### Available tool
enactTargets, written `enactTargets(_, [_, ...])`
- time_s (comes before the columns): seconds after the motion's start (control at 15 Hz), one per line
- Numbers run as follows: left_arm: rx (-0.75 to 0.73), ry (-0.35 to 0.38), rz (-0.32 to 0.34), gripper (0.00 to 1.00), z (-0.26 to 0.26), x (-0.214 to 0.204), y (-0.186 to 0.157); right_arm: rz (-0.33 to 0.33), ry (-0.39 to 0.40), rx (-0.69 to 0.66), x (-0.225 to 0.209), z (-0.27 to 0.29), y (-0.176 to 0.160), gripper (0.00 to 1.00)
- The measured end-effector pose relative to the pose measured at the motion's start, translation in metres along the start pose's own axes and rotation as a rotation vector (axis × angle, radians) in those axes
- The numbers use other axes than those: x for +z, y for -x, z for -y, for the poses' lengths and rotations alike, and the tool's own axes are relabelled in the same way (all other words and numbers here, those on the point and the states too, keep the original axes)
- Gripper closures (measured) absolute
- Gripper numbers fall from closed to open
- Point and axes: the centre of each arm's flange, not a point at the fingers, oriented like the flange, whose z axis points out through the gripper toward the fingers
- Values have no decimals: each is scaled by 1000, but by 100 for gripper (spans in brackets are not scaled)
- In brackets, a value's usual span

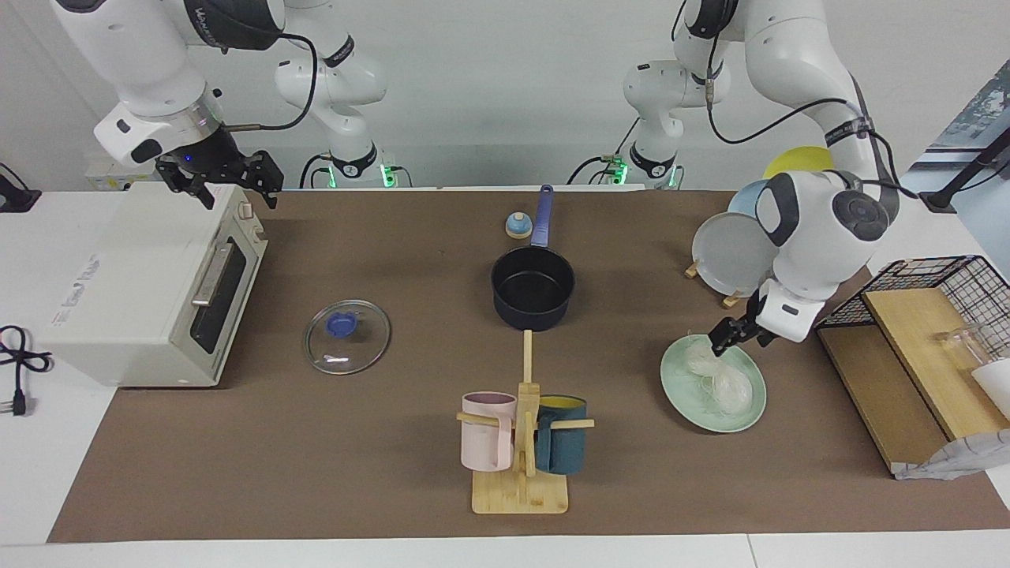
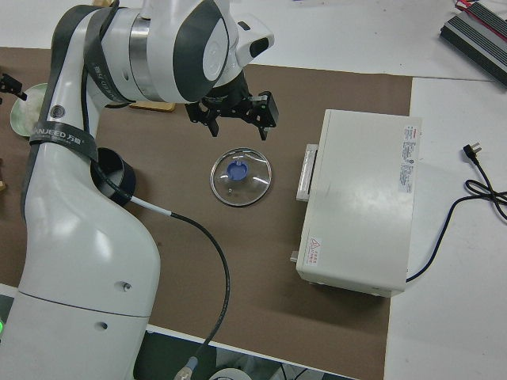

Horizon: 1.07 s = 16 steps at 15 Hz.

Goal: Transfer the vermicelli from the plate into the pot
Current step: 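Reach the left gripper into the green plate and grasp the vermicelli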

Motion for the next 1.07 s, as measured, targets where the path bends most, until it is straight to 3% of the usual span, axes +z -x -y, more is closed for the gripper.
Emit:
enactTargets(0.73, [11,-20,-19,0,3,44,-14,0,0,0,0,0,0,0])
enactTargets(0.8, [13,-21,-19,8,2,44,-14,0,0,0,0,0,0,0])
enactTargets(0.93, [16,-25,-19,35,2,45,-14,0,0,0,0,0,0,0])
enactTargets(1.07, [17,-26,-19,55,2,45,-14,0,0,0,0,0,0,0])
